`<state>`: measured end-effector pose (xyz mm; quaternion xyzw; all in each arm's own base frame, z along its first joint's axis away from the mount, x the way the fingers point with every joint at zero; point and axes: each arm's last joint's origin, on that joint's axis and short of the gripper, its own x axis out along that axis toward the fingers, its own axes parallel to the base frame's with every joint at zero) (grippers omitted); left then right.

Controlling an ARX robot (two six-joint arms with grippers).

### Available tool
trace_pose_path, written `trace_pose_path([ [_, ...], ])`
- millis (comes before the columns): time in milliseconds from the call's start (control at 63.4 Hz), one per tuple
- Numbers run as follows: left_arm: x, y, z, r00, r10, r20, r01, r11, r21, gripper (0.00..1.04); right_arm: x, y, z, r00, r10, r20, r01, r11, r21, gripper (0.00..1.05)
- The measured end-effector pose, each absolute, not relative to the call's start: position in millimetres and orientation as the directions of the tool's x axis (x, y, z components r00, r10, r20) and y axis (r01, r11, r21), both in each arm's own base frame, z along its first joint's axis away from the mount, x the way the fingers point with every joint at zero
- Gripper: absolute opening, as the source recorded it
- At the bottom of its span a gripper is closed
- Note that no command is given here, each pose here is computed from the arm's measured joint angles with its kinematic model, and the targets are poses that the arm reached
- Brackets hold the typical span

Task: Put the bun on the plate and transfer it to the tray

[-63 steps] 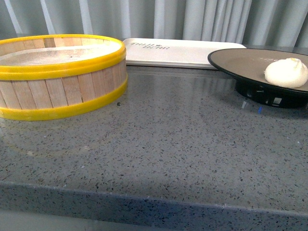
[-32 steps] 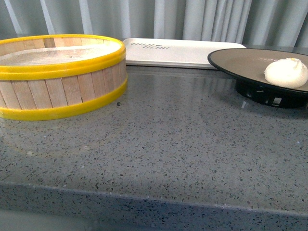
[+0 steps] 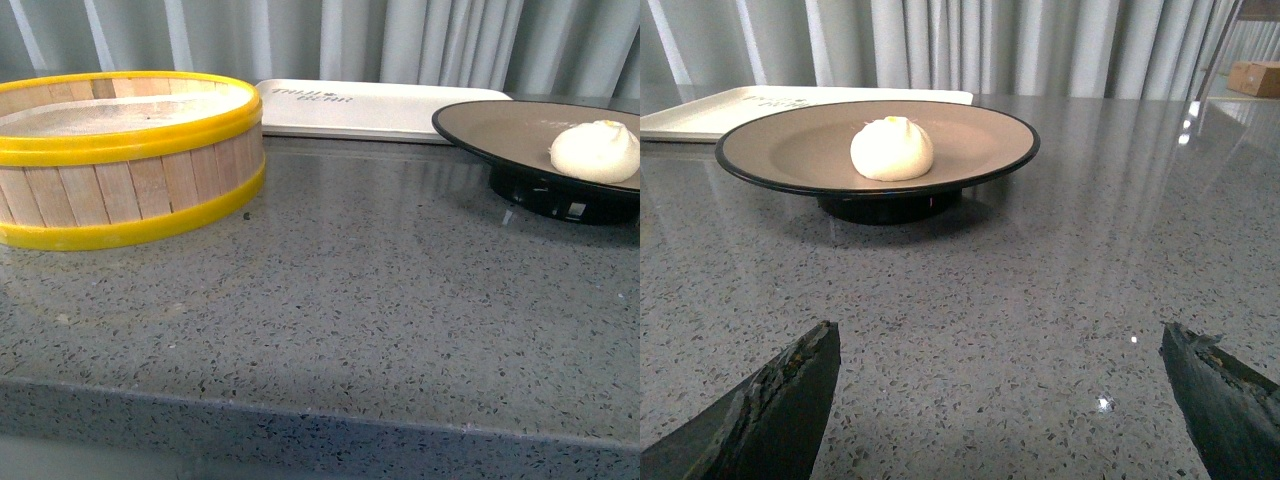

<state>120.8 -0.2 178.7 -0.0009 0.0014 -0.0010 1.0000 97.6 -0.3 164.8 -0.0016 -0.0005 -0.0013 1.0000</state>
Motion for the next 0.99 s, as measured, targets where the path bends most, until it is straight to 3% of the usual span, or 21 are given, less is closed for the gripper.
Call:
trace_pose_path([
  [994,96.3,-0.2,172.0,1.0,-0.002,0.022,0.002,1.0,-0.002,0.04,97.6,-0.3,164.8,1.0,-0.003,0.001,0.003,1.0,-0.003,0.96],
])
